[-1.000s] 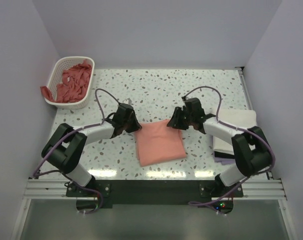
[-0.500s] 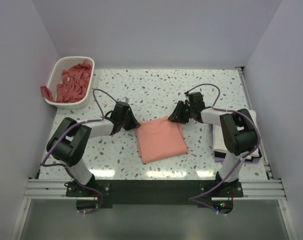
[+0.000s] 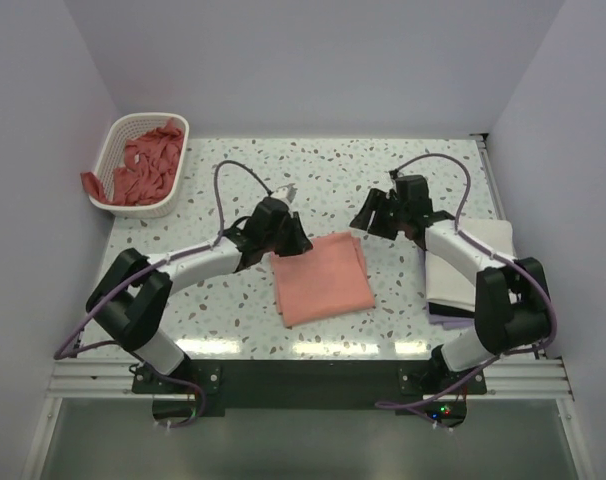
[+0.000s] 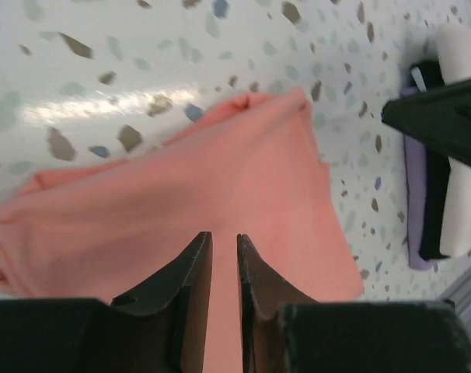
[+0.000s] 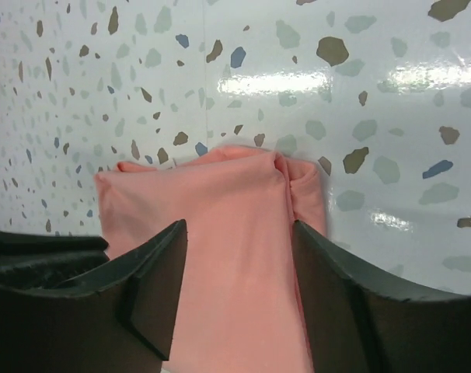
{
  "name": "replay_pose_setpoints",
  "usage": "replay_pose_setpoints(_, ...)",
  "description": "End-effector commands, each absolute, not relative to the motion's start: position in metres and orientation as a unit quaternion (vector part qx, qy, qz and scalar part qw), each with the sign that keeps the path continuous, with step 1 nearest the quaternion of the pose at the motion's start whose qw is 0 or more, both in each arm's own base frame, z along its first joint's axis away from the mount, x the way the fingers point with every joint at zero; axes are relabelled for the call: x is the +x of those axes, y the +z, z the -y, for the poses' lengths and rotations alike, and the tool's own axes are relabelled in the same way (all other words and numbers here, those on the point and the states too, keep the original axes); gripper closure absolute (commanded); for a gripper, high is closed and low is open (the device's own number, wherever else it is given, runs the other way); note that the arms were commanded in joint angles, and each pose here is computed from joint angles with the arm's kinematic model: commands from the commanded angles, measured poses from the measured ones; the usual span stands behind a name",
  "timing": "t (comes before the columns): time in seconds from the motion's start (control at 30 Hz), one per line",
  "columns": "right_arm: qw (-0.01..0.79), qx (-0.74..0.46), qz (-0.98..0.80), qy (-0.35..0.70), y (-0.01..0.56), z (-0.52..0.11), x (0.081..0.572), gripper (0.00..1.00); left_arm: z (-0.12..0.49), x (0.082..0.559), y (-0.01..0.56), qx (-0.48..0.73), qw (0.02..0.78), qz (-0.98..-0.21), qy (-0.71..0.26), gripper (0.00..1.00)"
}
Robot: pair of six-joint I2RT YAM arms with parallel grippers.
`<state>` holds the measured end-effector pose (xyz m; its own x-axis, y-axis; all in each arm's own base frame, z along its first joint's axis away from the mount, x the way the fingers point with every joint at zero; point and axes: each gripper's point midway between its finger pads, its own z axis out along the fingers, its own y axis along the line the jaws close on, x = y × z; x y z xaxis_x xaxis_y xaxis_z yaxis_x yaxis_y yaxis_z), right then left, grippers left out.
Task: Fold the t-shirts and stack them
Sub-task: Fold the tshirt, then neatly place the folded tshirt to the corner
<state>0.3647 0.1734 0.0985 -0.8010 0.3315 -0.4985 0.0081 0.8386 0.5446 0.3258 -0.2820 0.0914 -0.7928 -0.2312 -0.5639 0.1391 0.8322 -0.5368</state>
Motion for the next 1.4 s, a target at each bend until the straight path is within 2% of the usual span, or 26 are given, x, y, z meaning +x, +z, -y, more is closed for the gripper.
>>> replay_pose_setpoints(0.0, 0.308, 0.088, -0.919, 0.23, 0.097, -0.153, 0.35, 0.37, 0.309, 0.295, 0.092, 0.012, 0.301, -0.903, -0.307, 0.76)
replay_pose_setpoints(0.17, 0.308, 0.073, -0.921, 0.227, 0.09, -0.149, 0.333, 0.28, 0.359, 0.252, 0.089, 0.068, 0.275, -0.895, -0.344, 0.77)
replay_pose_setpoints(0.33, 0.281, 0.054, -0.931, 0.229, 0.067, -0.157, 0.32, 0.28, 0.388, 0.214, 0.065, 0.106, 0.235, -0.899, -0.353, 0.78)
replay_pose_setpoints(0.6, 0.252, 0.043, -0.947, 0.194, 0.03, -0.162, 0.305, 0.29, 0.388, 0.194, 0.025, 0.106, 0.198, -0.918, -0.327, 0.8)
replay_pose_setpoints(0.77, 0.239, 0.039, -0.953, 0.184, 0.013, -0.162, 0.3, 0.3, 0.387, 0.193, 0.026, 0.107, 0.2, -0.918, -0.325, 0.8)
replay_pose_setpoints(0.9, 0.229, 0.031, -0.957, 0.175, 0.004, -0.166, 0.296, 0.35, 0.388, 0.195, 0.028, 0.11, 0.203, -0.919, -0.32, 0.8)
replay_pose_setpoints(1.1, 0.222, 0.021, -0.967, 0.12, -0.005, -0.166, 0.287, 0.49, 0.387, 0.194, 0.025, 0.11, 0.197, -0.92, -0.32, 0.8)
replay_pose_setpoints(1.2, 0.219, 0.02, -0.97, 0.1, -0.012, -0.165, 0.284, 0.61, 0.388, 0.193, 0.025, 0.109, 0.196, -0.92, -0.321, 0.8)
replay_pose_setpoints(1.23, 0.217, 0.018, -0.971, 0.095, -0.013, -0.165, 0.284, 0.67, 0.388, 0.193, 0.026, 0.109, 0.197, -0.92, -0.322, 0.8)
replay_pose_setpoints(1.27, 0.213, 0.015, -0.973, 0.087, -0.016, -0.166, 0.283, 0.79, 0.388, 0.194, 0.025, 0.109, 0.198, -0.92, -0.321, 0.8)
replay_pose_setpoints(1.33, 0.213, 0.006, -0.974, 0.072, -0.02, -0.17, 0.282, 0.9, 0.388, 0.194, 0.026, 0.109, 0.199, -0.919, -0.321, 0.8)
replay_pose_setpoints(1.37, 0.208, 0.002, -0.976, 0.065, -0.023, -0.171, 0.281, 1.0, 0.388, 0.194, 0.027, 0.109, 0.199, -0.919, -0.321, 0.8)
